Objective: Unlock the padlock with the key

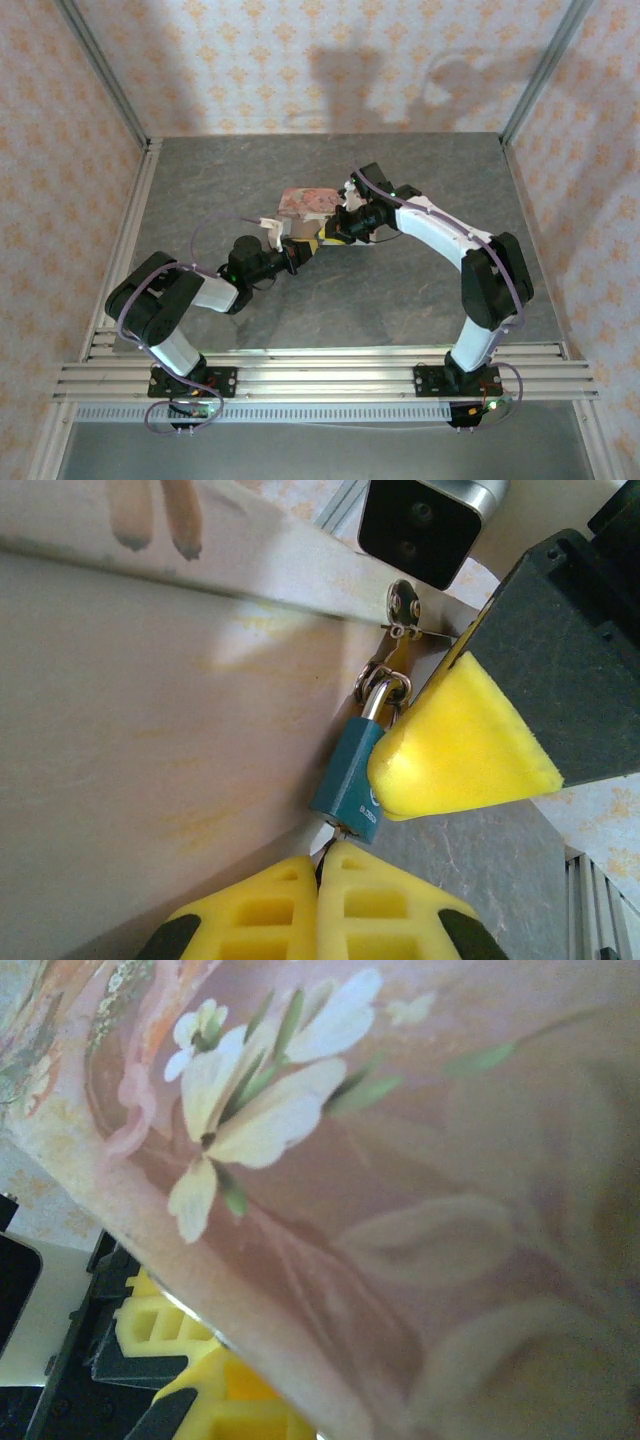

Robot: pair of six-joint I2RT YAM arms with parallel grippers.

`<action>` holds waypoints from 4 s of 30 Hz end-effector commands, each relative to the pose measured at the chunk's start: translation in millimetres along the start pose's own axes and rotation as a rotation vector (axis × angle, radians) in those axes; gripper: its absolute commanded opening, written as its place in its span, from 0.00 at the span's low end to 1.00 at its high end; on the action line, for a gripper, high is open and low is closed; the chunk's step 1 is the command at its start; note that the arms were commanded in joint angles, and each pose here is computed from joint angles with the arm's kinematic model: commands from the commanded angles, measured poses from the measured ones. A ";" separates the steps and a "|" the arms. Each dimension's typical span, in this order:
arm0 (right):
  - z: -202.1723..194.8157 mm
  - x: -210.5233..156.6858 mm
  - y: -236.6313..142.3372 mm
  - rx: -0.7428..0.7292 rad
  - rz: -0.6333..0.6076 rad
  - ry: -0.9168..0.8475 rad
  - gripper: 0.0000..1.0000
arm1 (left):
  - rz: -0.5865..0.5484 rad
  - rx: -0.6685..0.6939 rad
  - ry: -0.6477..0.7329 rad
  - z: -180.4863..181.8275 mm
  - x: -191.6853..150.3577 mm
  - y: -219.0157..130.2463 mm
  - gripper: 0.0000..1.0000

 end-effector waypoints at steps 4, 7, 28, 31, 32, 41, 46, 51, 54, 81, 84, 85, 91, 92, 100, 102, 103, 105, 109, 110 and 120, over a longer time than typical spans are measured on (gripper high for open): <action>-3.1 -15.9 8.2 -0.008 0.088 0.001 0.00 | -0.159 -0.045 0.068 -12.4 38.5 -2.3 0.00; -5.0 -13.6 11.4 0.005 0.066 0.009 0.00 | -0.131 -0.045 0.058 -14.0 28.9 -0.7 0.00; -63.9 -24.9 56.0 -0.043 0.013 0.034 0.00 | 0.051 0.051 0.051 -9.1 -49.9 2.0 0.00; -69.7 -25.0 55.7 -0.061 -0.024 0.049 0.00 | 0.074 0.066 0.053 -7.4 -58.0 1.1 0.00; -71.4 -24.6 54.9 -0.065 -0.040 0.058 0.00 | 0.077 0.070 0.053 -6.8 -59.2 0.4 0.00; -72.8 -23.6 46.7 -0.049 -0.150 0.122 0.10 | 0.095 0.089 0.053 -4.3 -64.3 -1.1 0.00; -68.8 -26.5 33.6 -0.037 -0.209 0.140 0.18 | 0.092 0.093 0.053 -4.2 -63.8 -1.6 0.00; -63.1 -29.6 19.2 -0.012 -0.267 0.148 0.20 | 0.090 0.094 0.051 -4.0 -63.4 -0.8 0.00; -62.9 -30.2 14.2 0.002 -0.308 0.166 0.20 | 0.090 0.092 0.047 -4.1 -63.3 -0.4 0.00; -66.4 -35.9 61.1 0.116 -0.371 0.358 0.53 | 0.166 0.142 0.202 -25.4 -56.8 7.4 0.00; -64.3 -34.2 62.0 0.094 -0.365 0.362 0.53 | 0.166 0.155 0.214 -26.1 -56.8 6.7 0.00; -64.3 -33.6 62.3 0.084 -0.366 0.365 0.52 | 0.167 0.155 0.217 -26.5 -56.8 7.0 0.00; -70.6 -35.1 64.7 0.015 -0.351 0.383 0.51 | 0.181 0.170 0.256 -31.8 -58.2 8.4 0.00; -72.1 -35.5 64.8 0.005 -0.352 0.385 0.52 | 0.183 0.174 0.265 -33.0 -57.8 8.6 0.00; -73.1 -39.5 62.7 -0.096 -0.350 0.358 0.53 | 0.213 0.212 0.364 -46.0 -54.0 6.1 0.00; -72.5 -40.3 64.5 -0.127 -0.334 0.353 0.52 | 0.223 0.221 0.390 -48.9 -52.6 5.9 0.00; -71.7 -40.3 65.4 -0.133 -0.328 0.352 0.53 | 0.227 0.223 0.405 -50.9 -51.9 5.9 0.00; -71.8 -41.0 67.1 -0.139 -0.321 0.355 0.52 | 0.238 0.228 0.424 -52.6 -51.0 6.2 0.00; -71.3 -42.6 66.4 -0.138 -0.320 0.358 0.47 | 0.253 0.230 0.449 -55.3 -52.2 7.6 0.00; -71.1 -43.0 65.7 -0.139 -0.319 0.358 0.45 | 0.259 0.231 0.454 -55.9 -53.3 8.0 0.00; -71.4 -46.2 62.0 -0.145 -0.312 0.357 0.06 | 0.294 0.238 0.512 -63.3 -56.8 13.0 0.00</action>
Point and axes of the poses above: each hand's point on the last joint's axis, 136 mm out from that joint toward the fingers, its own y axis out along the fingers, its own z axis along the line the jaws close on, x = y × z, the point moved 9 cm from there along -y, back along the fingers, and after that the axes turned 15 degrees about y, right-handed, at the moved point
